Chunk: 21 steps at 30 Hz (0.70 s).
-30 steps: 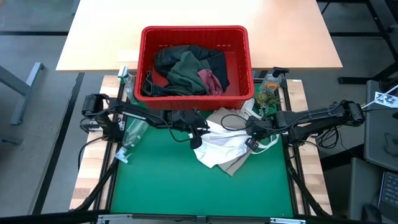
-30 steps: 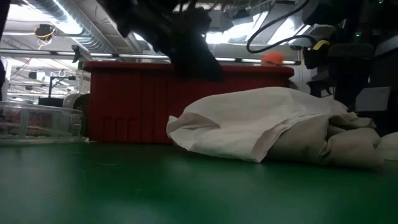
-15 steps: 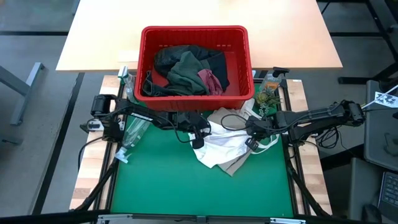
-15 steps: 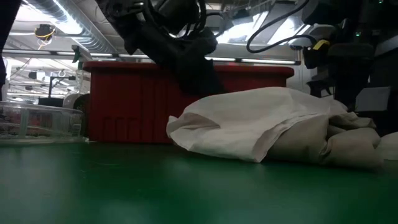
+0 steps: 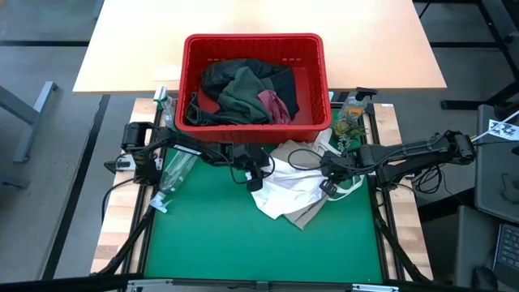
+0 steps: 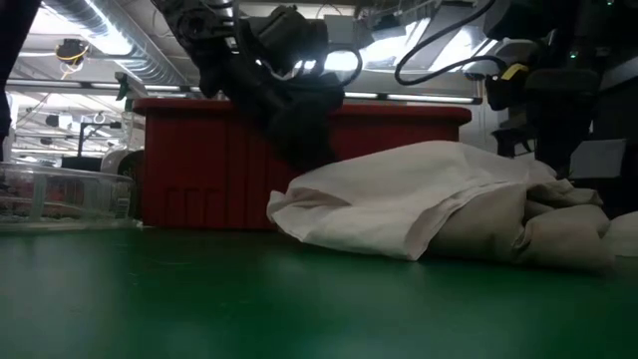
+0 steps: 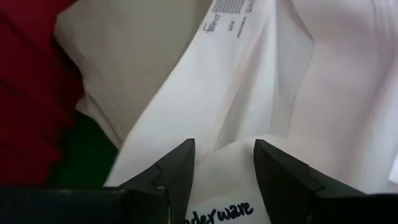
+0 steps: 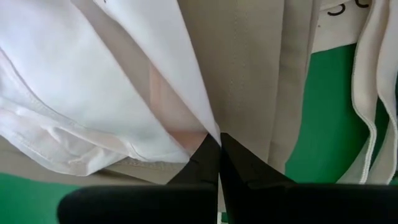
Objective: Fold laundry
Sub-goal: Fold the white underwear
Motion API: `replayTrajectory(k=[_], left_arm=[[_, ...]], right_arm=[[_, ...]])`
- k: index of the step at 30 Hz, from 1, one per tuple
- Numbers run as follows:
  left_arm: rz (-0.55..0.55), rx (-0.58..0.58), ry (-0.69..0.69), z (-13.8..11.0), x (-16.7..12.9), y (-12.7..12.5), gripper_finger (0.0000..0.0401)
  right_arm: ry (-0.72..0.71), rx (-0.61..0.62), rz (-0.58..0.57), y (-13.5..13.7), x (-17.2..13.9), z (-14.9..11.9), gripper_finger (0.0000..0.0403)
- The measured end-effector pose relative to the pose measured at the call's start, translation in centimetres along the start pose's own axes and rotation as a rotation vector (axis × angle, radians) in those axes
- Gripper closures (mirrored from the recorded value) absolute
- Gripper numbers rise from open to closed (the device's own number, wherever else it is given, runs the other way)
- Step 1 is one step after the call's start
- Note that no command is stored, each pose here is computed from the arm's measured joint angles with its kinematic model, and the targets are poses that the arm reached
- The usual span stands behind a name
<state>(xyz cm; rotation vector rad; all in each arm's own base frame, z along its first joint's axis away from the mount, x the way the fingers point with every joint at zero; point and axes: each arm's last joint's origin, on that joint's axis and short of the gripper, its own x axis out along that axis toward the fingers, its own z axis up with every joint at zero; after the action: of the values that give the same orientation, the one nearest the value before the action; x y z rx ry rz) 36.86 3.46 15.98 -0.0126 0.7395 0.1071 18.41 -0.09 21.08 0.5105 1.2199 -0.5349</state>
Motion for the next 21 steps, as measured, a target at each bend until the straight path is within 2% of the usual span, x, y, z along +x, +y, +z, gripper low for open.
replayTrajectory(k=[10, 21], left_arm=[[-0.069, -0.001, 0.064, -0.63, -0.03, -0.16, 0.0276], [-0.07, -0.004, 0.062, -0.6, -0.04, -0.25, 0.039]], right_arm=[[0.0, 0.0, 0.0, 0.0, 0.0, 0.0, 0.0402], [0.0, 0.0, 0.0, 0.0, 0.0, 0.0, 0.0402]])
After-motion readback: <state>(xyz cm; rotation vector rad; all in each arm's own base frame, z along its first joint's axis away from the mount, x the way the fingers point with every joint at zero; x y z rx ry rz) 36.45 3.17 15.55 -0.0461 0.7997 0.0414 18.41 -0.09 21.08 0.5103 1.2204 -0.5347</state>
